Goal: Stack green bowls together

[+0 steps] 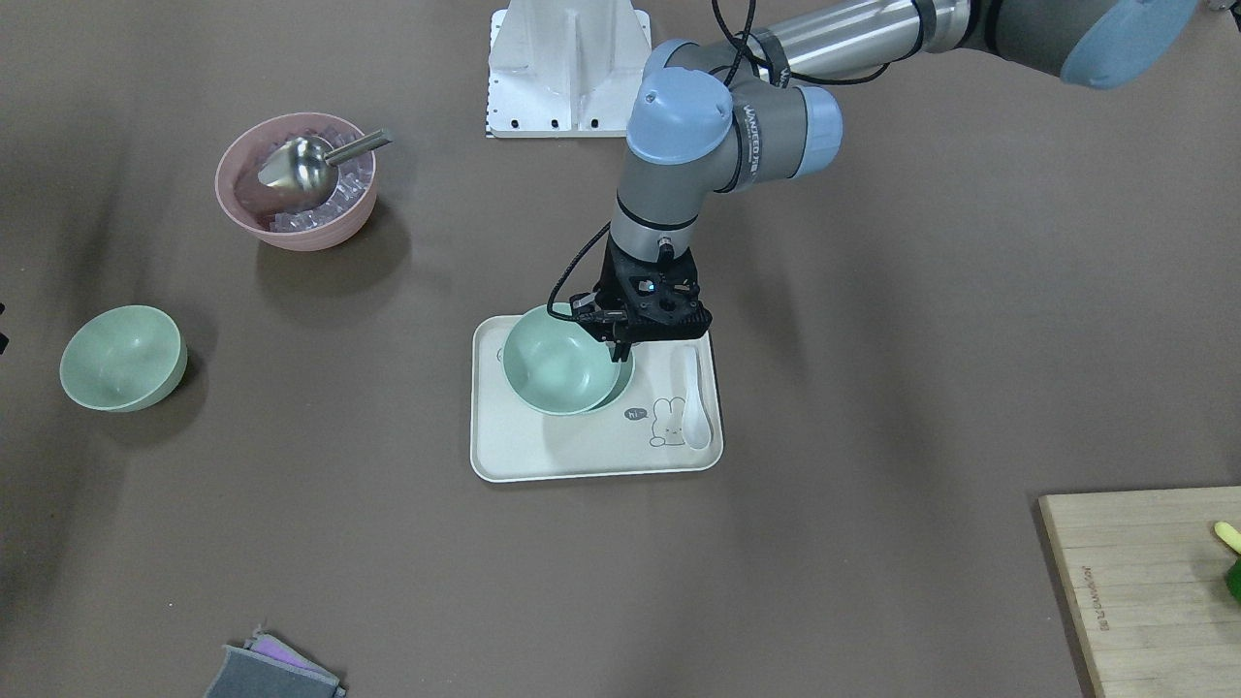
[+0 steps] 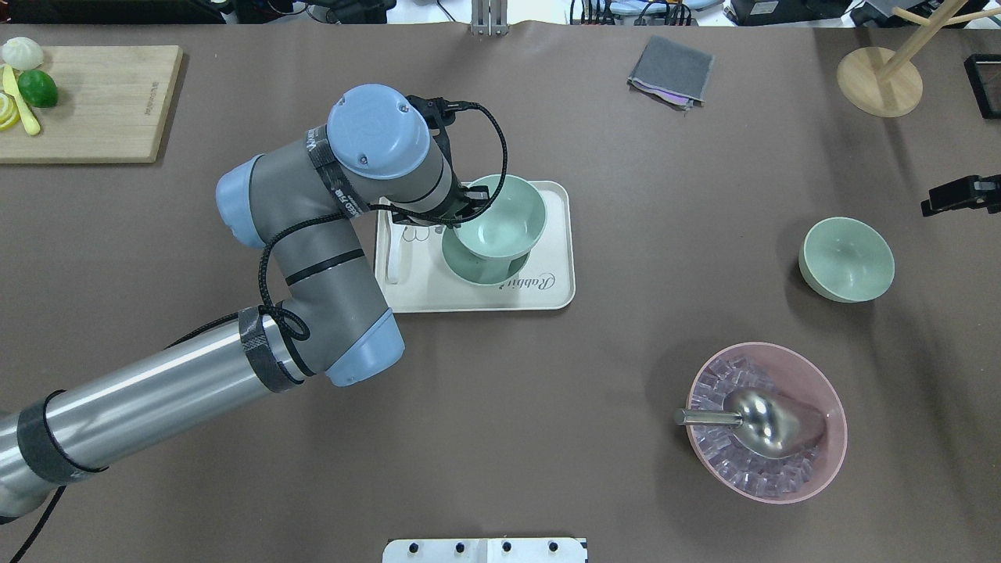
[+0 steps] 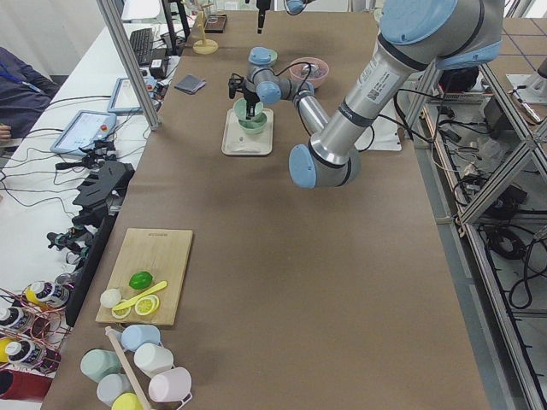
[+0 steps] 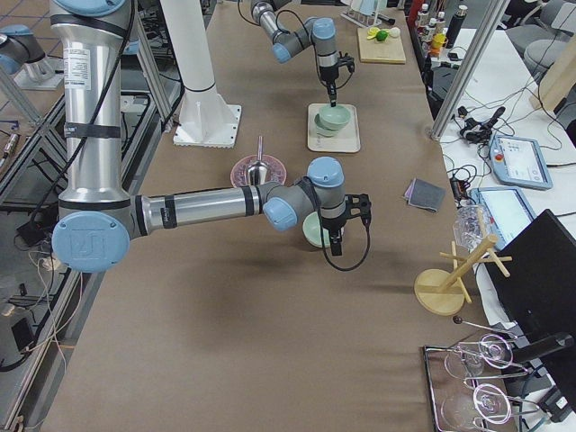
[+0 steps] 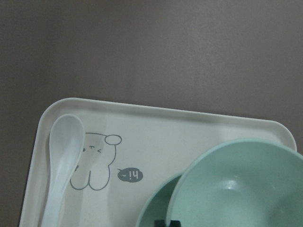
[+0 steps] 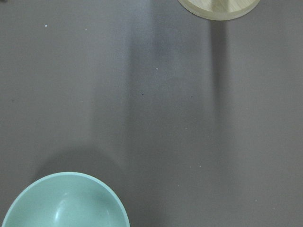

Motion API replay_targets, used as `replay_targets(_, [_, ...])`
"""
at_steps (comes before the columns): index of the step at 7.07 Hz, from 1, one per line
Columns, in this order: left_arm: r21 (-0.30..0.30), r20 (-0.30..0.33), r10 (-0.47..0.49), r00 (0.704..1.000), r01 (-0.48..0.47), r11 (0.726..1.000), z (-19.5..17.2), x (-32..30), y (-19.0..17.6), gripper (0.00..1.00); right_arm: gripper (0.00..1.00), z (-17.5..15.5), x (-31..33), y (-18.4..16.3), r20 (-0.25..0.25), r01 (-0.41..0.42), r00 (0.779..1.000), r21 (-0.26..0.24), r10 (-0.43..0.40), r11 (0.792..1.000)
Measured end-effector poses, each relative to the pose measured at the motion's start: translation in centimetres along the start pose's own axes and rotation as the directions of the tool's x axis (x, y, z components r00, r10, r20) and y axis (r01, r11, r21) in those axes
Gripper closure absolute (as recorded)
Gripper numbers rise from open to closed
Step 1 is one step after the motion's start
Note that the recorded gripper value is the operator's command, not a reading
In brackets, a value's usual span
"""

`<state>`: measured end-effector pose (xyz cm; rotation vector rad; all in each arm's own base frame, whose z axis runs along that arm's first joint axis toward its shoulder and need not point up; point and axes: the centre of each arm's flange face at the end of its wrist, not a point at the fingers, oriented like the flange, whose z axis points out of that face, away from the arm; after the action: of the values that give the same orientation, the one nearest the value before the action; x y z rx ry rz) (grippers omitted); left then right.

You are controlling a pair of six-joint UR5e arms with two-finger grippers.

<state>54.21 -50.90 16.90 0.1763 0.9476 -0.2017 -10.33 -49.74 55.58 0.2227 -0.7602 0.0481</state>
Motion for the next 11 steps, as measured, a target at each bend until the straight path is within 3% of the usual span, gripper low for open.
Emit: replay_targets(11, [-0.018, 0.028, 0.013, 1.0, -0.013, 1.0, 1.7, -1.9, 1.7, 1.0, 0.0, 0.2, 0.2, 0.2, -0.003, -0.003, 1.0, -0.004, 0.003, 1.0])
